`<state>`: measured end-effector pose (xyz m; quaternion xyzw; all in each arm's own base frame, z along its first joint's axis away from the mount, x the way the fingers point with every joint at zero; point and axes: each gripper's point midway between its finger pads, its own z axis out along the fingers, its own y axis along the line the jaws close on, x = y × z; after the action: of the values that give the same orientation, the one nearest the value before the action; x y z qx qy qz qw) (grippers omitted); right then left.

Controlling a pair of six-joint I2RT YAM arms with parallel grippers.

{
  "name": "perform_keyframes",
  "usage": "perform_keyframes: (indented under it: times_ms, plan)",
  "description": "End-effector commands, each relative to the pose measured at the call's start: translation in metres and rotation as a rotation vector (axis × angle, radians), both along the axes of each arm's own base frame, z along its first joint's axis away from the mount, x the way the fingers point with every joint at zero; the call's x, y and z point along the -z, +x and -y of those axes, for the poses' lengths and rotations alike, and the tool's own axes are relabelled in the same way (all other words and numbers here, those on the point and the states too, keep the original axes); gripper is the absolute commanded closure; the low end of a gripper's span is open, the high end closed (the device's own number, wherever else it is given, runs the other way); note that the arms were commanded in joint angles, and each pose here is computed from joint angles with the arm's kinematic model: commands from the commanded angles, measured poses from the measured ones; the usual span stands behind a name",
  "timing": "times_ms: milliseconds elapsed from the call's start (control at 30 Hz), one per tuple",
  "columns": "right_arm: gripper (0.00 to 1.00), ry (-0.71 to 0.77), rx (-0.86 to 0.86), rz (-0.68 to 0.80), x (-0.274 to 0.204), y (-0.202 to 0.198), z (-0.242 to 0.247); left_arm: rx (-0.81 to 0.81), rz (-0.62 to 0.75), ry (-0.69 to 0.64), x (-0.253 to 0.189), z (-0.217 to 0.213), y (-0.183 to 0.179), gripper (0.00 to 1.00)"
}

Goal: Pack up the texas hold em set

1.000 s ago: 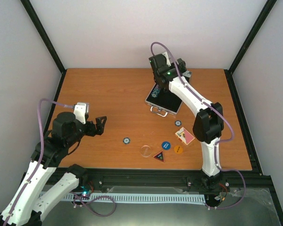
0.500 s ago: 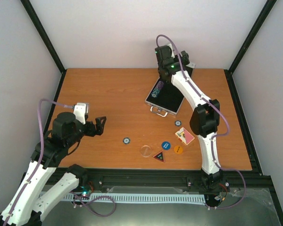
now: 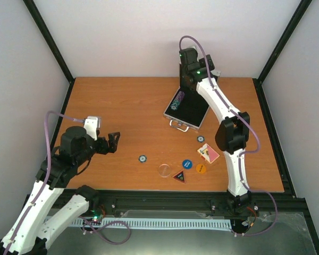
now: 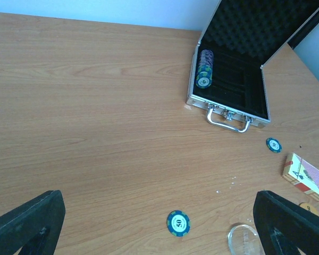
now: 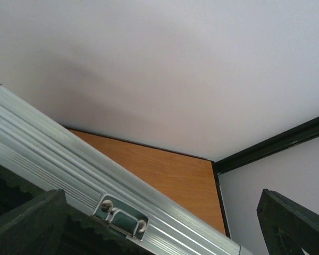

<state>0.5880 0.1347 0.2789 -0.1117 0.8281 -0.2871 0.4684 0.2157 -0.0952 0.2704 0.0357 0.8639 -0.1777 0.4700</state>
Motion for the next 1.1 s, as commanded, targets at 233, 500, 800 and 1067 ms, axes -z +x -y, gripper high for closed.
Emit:
perform_keyframes:
  times_ms: [233, 500, 800, 1067]
  plan:
    - [0.00, 0.025, 0.054, 0.030, -0.014, 0.018, 0.038, -0.008, 0.016, -0.017, -0.007, -0.002, -0.002, 0.00]
    - [0.00, 0.057, 0.059, 0.005, 0.003, 0.022, 0.042, -0.009, 0.009, -0.015, -0.006, -0.001, -0.001, 0.00]
    - [0.00, 0.069, 0.069, -0.045, 0.031, 0.021, 0.041, 0.038, -0.032, -0.019, 0.004, 0.011, 0.004, 0.00]
    - [0.01, 0.188, 0.041, -0.093, 0.026, -0.004, 0.033, 0.063, 0.005, -0.051, -0.016, 0.020, 0.013, 0.00]
